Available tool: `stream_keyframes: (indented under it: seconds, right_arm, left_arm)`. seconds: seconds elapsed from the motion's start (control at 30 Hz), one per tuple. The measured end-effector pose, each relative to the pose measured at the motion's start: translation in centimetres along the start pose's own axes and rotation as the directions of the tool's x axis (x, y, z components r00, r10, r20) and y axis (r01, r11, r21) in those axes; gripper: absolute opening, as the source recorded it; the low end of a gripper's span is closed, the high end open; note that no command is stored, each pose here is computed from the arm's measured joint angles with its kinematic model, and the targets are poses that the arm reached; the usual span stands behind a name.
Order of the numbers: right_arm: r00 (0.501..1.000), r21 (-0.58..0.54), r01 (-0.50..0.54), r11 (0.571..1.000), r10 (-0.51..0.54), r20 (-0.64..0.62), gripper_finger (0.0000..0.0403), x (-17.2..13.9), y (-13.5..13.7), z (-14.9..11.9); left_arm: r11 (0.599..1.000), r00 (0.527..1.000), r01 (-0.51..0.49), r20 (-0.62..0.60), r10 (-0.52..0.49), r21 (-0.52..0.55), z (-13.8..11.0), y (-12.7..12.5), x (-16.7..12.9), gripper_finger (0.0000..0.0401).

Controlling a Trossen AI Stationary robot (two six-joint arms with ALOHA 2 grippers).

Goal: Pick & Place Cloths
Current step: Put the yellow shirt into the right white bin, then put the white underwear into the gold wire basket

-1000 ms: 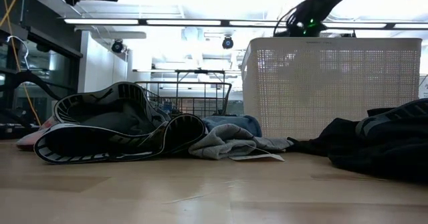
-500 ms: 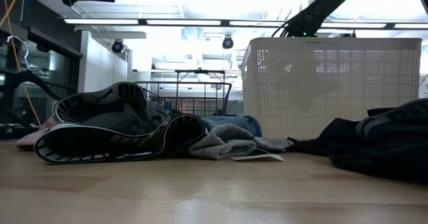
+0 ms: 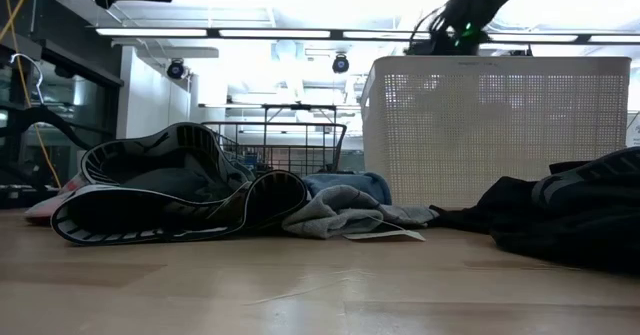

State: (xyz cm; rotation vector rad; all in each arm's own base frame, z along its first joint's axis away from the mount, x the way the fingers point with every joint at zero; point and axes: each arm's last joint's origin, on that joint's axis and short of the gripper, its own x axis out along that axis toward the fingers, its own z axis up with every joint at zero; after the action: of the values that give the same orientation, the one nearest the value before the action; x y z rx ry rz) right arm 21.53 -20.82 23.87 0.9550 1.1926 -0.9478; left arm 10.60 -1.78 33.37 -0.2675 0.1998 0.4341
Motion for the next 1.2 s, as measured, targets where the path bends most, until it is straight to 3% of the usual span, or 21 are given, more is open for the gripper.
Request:
stream_keyframes:
  seconds: [0.57, 0.87, 1.2]
  right_arm:
    - [0.955, -0.002, -0.175, 0.985, 0.170, 0.244, 0.0201, -8.4, -1.6, -3.8]
    - [0.916, -0.010, -0.287, 0.958, 0.277, 0.292, 0.0206, -11.9, -2.4, -7.3]
    - [0.930, 0.020, -0.320, 0.947, 0.310, 0.197, 0.0206, -13.8, -1.3, -13.3]
  left_arm:
    - [1.000, 1.000, 0.027, -0.012, -0.027, 0.003, 0.0, -0.1, 0.0, 0.0284]
    - [0.999, 0.998, 0.053, -0.025, -0.053, 0.003, -0.1, -0.2, 0.0, 0.0284]
    - [0.996, 0.995, 0.086, -0.049, -0.085, 0.003, -0.6, -0.3, 0.2, 0.0284]
